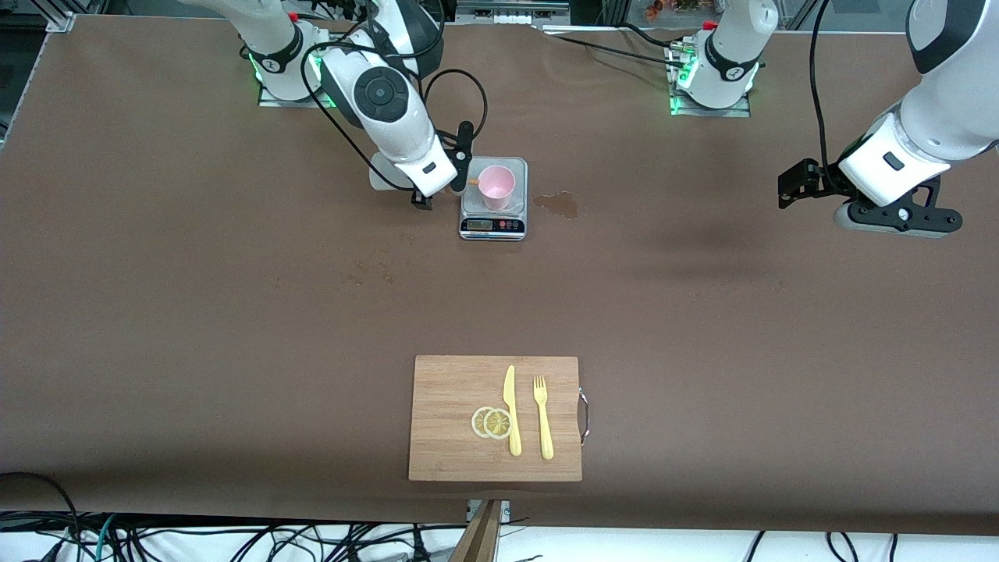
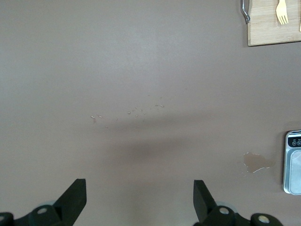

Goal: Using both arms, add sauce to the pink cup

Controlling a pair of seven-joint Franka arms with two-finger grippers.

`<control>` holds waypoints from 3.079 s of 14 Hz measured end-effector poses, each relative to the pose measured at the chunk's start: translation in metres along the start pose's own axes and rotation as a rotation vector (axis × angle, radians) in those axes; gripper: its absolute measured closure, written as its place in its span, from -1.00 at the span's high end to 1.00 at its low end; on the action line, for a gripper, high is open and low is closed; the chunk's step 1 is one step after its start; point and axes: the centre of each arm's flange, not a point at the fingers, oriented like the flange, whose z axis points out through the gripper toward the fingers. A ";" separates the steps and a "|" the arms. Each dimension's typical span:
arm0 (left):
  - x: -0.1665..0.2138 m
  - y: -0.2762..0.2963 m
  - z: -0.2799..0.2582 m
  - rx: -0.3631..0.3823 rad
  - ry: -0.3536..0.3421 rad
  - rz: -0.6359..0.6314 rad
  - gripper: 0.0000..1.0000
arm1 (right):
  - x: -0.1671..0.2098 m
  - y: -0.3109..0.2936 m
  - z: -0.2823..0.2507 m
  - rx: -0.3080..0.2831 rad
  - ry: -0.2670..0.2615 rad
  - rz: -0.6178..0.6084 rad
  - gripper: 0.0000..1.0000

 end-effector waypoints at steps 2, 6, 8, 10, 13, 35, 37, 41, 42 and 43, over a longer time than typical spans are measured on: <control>0.000 0.000 0.000 0.000 0.000 0.000 1.00 | -0.001 -0.002 0.007 -0.012 -0.039 0.005 -0.60; 0.000 0.000 0.000 0.000 0.000 0.000 1.00 | 0.010 -0.014 0.026 -0.022 -0.094 0.004 -0.60; 0.000 0.000 0.000 0.000 0.000 0.000 1.00 | 0.016 -0.022 0.032 -0.028 -0.114 0.008 -0.60; 0.000 0.000 0.000 0.000 0.000 0.000 1.00 | 0.022 -0.031 0.039 -0.038 -0.135 0.006 -0.60; 0.000 0.000 0.000 0.000 0.000 0.000 1.00 | 0.026 -0.039 0.042 -0.036 -0.167 0.006 -0.60; 0.000 0.000 0.000 0.000 0.000 0.000 1.00 | 0.033 -0.027 -0.010 -0.005 -0.053 0.083 -0.64; 0.000 0.000 0.000 0.000 0.000 0.000 1.00 | 0.029 -0.022 -0.019 0.006 -0.024 0.087 -0.64; 0.000 0.000 0.000 0.000 0.000 0.000 1.00 | 0.000 0.009 -0.051 0.063 0.111 0.070 -0.64; 0.000 0.000 0.000 0.000 0.000 0.000 1.00 | -0.011 0.019 -0.060 0.078 0.154 0.067 -0.64; 0.000 0.000 0.000 0.000 0.000 0.000 1.00 | -0.021 0.029 -0.068 0.095 0.205 0.067 -0.64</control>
